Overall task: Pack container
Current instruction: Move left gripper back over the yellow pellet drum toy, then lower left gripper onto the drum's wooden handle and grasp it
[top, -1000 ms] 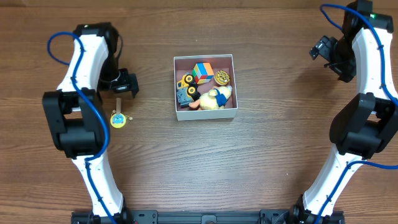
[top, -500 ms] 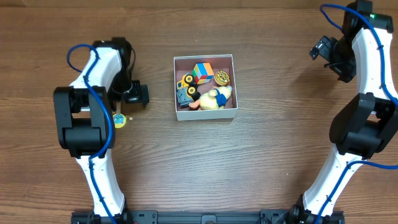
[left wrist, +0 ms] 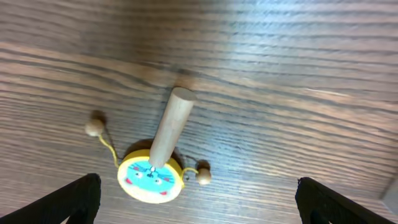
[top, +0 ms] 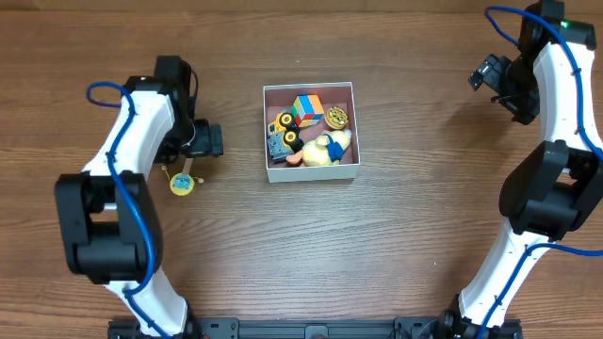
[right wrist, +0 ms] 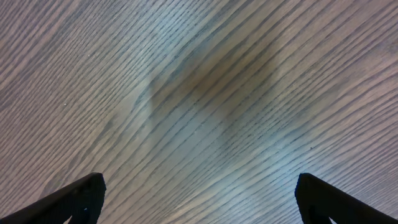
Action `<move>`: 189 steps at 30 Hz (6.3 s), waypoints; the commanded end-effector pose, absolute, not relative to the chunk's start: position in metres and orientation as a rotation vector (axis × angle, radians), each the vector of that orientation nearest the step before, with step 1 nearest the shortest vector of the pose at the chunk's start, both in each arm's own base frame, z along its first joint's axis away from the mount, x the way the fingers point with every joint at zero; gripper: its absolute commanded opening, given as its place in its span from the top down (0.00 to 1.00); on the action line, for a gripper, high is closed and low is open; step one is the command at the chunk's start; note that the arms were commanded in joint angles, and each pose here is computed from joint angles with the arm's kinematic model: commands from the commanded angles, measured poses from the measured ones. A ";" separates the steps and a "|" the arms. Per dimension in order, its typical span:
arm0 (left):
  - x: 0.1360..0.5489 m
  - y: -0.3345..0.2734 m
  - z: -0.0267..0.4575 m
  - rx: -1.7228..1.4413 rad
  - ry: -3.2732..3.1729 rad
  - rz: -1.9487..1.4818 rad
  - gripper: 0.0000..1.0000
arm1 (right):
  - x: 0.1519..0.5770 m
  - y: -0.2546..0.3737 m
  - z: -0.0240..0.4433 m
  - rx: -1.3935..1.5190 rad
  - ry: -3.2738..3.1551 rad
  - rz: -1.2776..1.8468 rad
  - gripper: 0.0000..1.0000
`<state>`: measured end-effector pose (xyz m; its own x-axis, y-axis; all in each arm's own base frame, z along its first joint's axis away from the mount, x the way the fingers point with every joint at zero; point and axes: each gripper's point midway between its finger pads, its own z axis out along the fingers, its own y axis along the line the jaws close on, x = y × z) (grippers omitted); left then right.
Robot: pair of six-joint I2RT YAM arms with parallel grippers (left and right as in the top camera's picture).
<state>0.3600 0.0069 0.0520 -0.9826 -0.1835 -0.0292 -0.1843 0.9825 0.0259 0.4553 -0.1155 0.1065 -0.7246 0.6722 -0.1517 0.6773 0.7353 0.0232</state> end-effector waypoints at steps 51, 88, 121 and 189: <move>0.363 0.029 0.016 -0.038 3.033 -0.028 0.04 | 0.455 -0.115 0.108 1.083 2.783 -0.052 0.00; 0.363 0.023 0.007 -0.018 3.016 -0.070 0.32 | 0.455 -0.115 0.108 1.083 2.783 -0.052 0.00; 0.359 0.021 0.001 -0.018 3.015 -0.086 0.45 | 0.455 -0.115 0.108 1.083 2.783 -0.052 0.00; 0.444 -0.064 0.139 0.217 2.743 -0.352 0.86 | 0.455 -0.115 0.108 1.083 2.783 -0.052 0.00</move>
